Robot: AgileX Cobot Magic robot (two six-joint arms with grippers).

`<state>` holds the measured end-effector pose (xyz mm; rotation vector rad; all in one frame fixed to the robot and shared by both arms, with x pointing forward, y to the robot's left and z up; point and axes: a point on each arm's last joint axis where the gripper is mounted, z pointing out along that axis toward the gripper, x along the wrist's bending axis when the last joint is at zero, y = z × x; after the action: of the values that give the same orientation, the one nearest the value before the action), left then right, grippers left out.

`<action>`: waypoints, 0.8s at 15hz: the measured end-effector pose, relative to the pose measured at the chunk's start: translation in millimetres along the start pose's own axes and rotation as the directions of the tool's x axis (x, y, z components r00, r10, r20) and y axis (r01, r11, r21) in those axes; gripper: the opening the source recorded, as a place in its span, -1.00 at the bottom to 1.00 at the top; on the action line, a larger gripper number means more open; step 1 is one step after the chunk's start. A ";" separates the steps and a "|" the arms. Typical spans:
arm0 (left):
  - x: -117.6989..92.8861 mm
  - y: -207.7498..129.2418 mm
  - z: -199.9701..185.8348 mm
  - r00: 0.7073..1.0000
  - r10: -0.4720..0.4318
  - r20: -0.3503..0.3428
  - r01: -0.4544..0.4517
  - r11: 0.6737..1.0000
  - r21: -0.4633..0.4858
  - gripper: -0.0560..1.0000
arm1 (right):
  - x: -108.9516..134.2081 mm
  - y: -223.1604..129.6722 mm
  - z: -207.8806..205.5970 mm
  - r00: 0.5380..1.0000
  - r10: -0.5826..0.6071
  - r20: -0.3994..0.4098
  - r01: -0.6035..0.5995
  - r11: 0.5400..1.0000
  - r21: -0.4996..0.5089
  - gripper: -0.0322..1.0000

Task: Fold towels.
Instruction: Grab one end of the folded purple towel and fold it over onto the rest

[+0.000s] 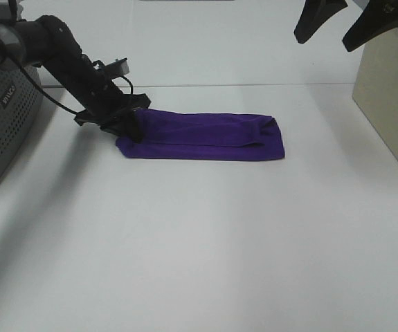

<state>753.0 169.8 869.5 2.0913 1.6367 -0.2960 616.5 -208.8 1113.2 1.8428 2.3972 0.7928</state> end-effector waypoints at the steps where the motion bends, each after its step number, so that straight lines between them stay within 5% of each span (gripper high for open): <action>1: -3.1 2.7 -17.3 0.998 0.036 -0.056 -0.037 0.999 -0.006 -0.85 | 5.2 -1.6 -13.7 1.000 -0.009 -0.003 0.009 0.999 -0.032 0.59; 5: -40.9 14.2 -58.0 0.996 0.088 -0.031 -0.091 0.991 -0.103 -0.85 | 18.4 -12.2 -48.6 0.999 -0.032 -0.008 0.031 0.994 -0.104 0.59; 9: -119.4 11.9 -29.7 0.969 0.243 0.035 -0.236 0.961 -0.144 -0.85 | 25.2 -19.0 -65.5 0.999 -0.045 -0.013 0.042 0.989 -0.139 0.59; 12: -138.8 10.9 -22.2 0.962 0.268 0.046 -0.257 0.950 -0.176 -0.85 | 29.1 -18.5 -65.8 0.997 -0.048 -0.056 0.039 0.989 -0.146 0.59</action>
<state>723.8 59.6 952.6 2.1122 1.2765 -0.1342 570.4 -210.6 1171.5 1.7313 2.3351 1.0017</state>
